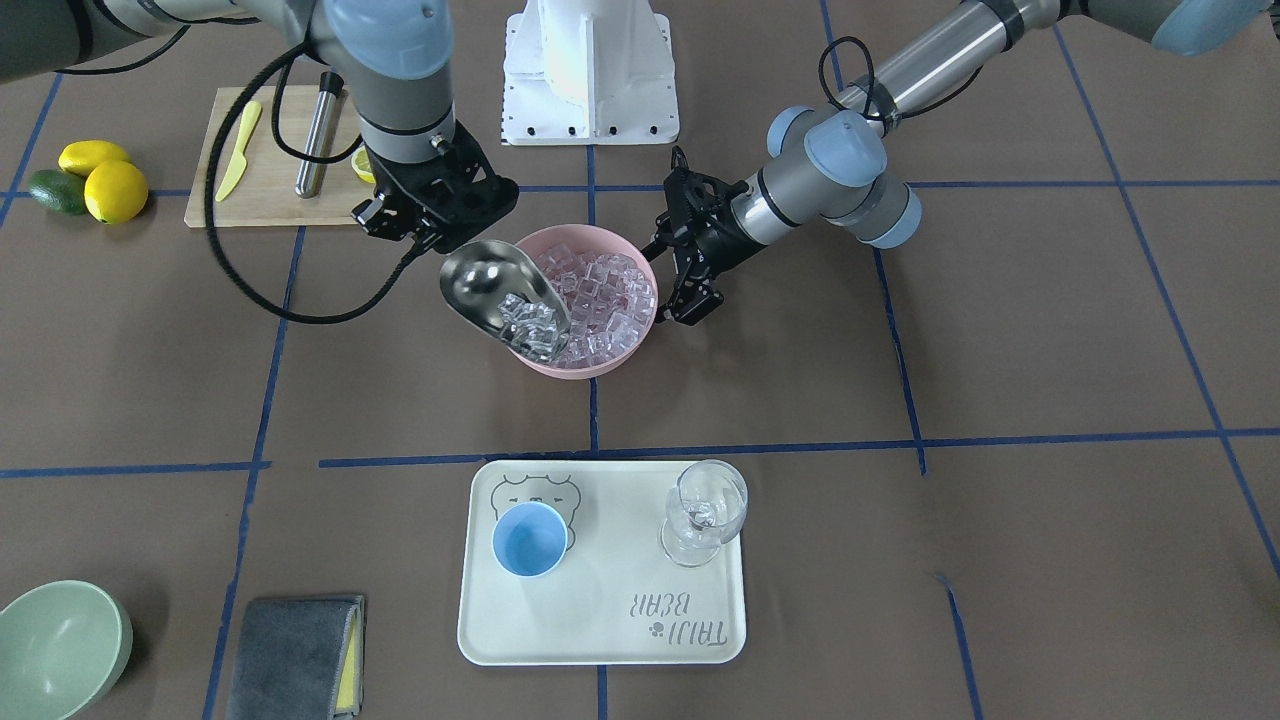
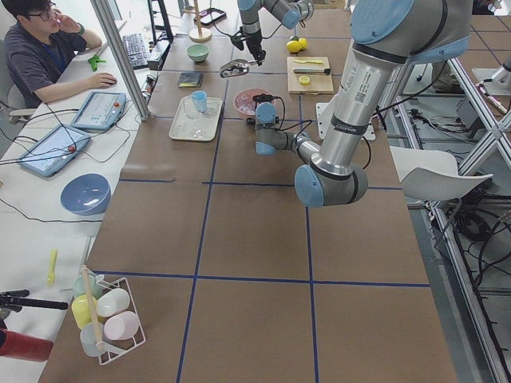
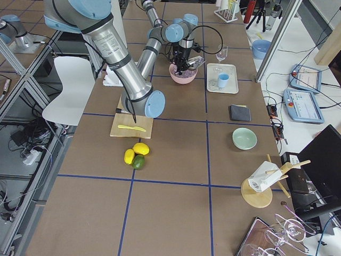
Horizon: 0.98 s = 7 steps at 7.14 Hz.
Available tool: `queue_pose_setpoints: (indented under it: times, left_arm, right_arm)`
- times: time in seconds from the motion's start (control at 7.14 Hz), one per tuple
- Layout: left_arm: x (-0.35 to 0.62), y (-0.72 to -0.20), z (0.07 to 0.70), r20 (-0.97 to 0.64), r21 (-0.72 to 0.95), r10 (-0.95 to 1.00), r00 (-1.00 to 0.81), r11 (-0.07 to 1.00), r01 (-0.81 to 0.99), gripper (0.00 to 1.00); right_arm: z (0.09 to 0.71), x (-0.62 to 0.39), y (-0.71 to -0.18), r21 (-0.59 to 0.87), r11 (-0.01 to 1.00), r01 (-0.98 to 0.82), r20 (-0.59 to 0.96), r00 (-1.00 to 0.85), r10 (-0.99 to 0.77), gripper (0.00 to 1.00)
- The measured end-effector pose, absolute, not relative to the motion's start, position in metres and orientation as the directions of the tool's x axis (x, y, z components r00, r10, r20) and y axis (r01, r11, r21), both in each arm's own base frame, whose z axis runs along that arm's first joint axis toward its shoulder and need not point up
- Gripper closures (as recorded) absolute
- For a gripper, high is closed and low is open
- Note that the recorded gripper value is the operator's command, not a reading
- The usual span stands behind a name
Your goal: Put ice in cup with scoop
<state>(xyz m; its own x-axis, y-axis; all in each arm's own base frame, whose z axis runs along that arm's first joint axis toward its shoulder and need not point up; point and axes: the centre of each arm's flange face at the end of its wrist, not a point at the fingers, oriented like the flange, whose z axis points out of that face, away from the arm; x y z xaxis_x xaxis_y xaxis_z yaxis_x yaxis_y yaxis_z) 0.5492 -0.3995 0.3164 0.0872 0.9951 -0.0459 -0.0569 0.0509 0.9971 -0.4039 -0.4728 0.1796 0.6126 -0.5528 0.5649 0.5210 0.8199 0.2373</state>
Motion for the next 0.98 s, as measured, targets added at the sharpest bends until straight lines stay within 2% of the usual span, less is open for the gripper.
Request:
queue_pose_setpoints:
  times: [0.42,0.7,0.98]
  left_arm:
    - [0.549,-0.400,0.316,-0.046,0.997,0.995,0.087,0.051,-0.057,0.00]
    - [0.549,-0.400,0.316,-0.046,0.997,0.995,0.087,0.051,-0.057,0.00]
    - [0.550,-0.400,0.316,-0.046,0.997,0.995,0.087,0.051,-0.057,0.00]
  right_arm:
    - [0.167,-0.438,-0.574,0.095,0.860,0.501,0.535,0.703,-0.469,1.00]
    - [0.157,-0.451,-0.614,0.006,0.814,0.580,0.450,0.726,-0.521,1.00]
    - [0.144,-0.438,-0.631,-0.075,0.729,0.680,0.374,0.697,-0.612,1.00]
